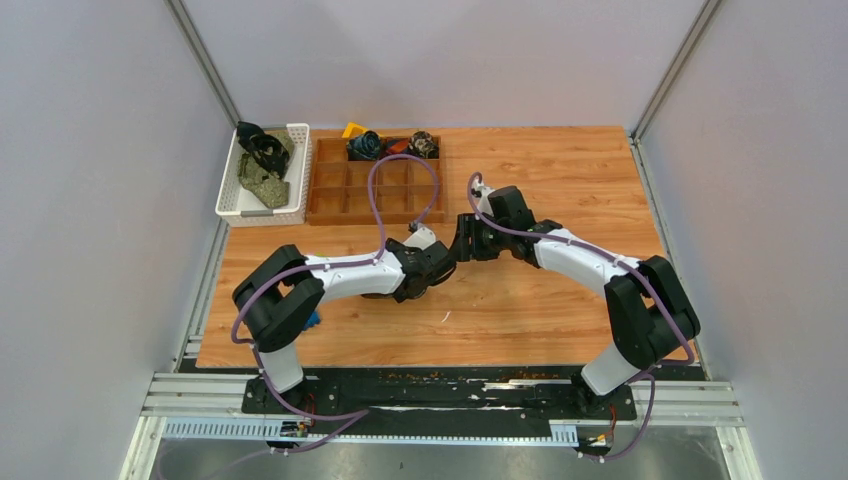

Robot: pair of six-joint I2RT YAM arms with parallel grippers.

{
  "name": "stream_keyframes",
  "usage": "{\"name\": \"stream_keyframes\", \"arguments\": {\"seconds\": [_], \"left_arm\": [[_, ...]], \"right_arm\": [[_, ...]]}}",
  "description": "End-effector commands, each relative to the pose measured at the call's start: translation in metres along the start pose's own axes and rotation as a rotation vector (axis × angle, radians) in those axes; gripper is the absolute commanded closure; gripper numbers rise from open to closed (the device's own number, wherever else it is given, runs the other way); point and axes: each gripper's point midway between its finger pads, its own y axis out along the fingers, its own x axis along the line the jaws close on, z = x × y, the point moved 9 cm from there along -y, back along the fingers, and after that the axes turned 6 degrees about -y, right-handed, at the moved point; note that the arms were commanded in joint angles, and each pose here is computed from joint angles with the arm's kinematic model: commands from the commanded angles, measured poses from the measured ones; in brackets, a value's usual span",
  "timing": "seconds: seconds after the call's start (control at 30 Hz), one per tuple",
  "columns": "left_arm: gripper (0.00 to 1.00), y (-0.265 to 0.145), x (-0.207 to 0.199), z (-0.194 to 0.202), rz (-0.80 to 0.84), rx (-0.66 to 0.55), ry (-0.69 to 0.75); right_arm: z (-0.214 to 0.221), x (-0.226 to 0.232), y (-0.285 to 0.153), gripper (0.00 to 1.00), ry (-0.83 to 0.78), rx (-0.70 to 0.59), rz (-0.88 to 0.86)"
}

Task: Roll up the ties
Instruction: Roll the tie at the center of the board.

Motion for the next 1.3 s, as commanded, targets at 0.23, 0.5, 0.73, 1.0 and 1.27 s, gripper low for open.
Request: {"name": "stream_keyframes", "arguments": {"seconds": [0.23,0.5,0.73,1.0,1.27], "left_arm": [[0.34,-0.007,-0.025,-0.008,0.072,0.017,-0.056],[0.29,-0.022,-0.024,-0.022,0.129,0.012,-0.131],[0.26,-0.041,-0.01,-0.028,0.231,-0.028,-0.213],[0.25,-0.061,0.041,-0.019,0.432,-0.118,-0.397],[0.41,-0.052,0.097,0.011,0.396,-0.178,-0.561]], "right_arm": [[-0.012,0.002,-0.008,0.48,-0.005,-0.072,-0.028],[-0.01,0.0,-0.005,0.48,0.002,-0.067,-0.026],[-0.009,-0.002,-0.001,0.48,0.009,-0.058,-0.024],[-0.009,0.0,0.001,0.48,0.002,-0.072,-0.074],[-0.008,0.01,0.012,0.33,-0.019,-0.079,-0.266]]}}
